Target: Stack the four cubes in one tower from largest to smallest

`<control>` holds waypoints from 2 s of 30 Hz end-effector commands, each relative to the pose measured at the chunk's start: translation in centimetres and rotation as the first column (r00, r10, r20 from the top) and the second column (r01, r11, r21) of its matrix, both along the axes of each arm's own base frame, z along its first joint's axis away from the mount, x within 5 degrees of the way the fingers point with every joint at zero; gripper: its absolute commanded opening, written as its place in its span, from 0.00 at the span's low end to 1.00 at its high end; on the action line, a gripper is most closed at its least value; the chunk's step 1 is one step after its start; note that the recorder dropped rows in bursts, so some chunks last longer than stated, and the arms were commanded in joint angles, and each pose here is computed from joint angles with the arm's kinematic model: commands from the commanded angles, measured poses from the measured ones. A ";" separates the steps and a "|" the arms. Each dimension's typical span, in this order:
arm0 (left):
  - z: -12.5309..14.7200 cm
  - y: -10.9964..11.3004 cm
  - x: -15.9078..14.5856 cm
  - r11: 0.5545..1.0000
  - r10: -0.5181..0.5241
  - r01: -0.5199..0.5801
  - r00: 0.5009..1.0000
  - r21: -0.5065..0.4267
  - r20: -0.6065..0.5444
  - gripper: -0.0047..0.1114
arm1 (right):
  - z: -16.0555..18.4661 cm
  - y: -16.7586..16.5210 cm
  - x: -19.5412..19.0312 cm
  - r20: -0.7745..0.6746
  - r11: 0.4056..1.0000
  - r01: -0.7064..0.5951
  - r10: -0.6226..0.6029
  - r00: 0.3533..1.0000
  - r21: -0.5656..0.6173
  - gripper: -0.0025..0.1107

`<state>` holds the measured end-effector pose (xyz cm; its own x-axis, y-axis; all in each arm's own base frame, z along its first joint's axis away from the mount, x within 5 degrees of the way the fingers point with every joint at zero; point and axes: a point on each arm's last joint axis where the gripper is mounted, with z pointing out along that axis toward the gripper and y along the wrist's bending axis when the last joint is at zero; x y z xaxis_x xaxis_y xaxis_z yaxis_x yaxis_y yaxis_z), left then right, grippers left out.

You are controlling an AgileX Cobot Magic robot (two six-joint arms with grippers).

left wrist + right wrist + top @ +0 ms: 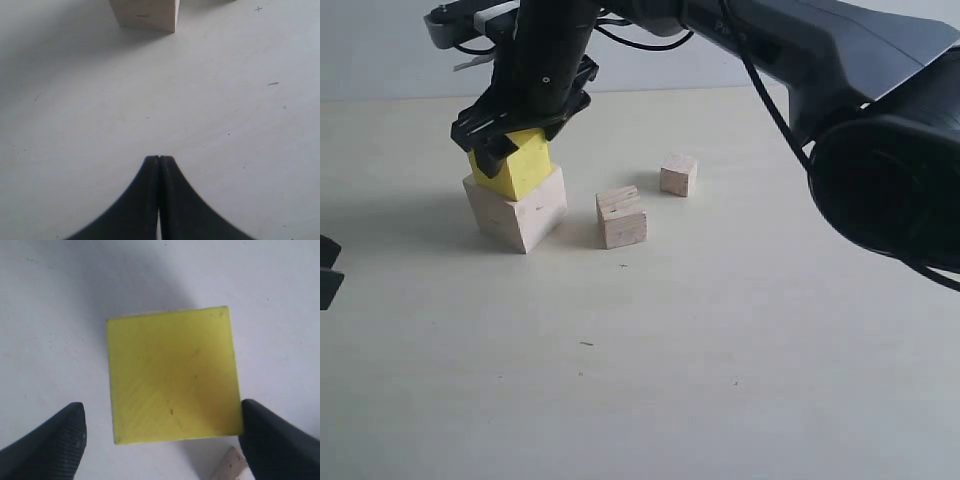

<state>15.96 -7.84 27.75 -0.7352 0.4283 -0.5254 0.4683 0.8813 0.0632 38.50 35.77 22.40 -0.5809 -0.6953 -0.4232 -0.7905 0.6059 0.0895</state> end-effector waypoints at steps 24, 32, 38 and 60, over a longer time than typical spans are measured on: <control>0.2 -0.2 0.1 1.000 -0.007 0.007 1.000 -0.009 0.011 0.04 | 0.7 -0.3 0.1 -0.007 0.999 0.038 -0.038 0.999 0.019 0.71; 0.2 -0.2 0.1 1.000 -0.007 0.007 1.000 -0.010 0.014 0.04 | 3.8 -1.0 -0.4 0.048 0.999 0.037 -0.038 0.998 0.026 0.71; 0.3 -0.2 0.2 1.000 -0.010 0.011 0.999 -0.006 0.031 0.04 | 7.2 -2.3 -0.9 0.115 0.996 0.090 -0.092 0.989 0.020 0.70; -1.1 2.1 9.2 0.963 0.269 -0.268 0.962 -0.034 0.042 0.04 | 11.0 -4.7 -2.8 0.104 0.967 0.250 -0.255 0.961 0.057 0.02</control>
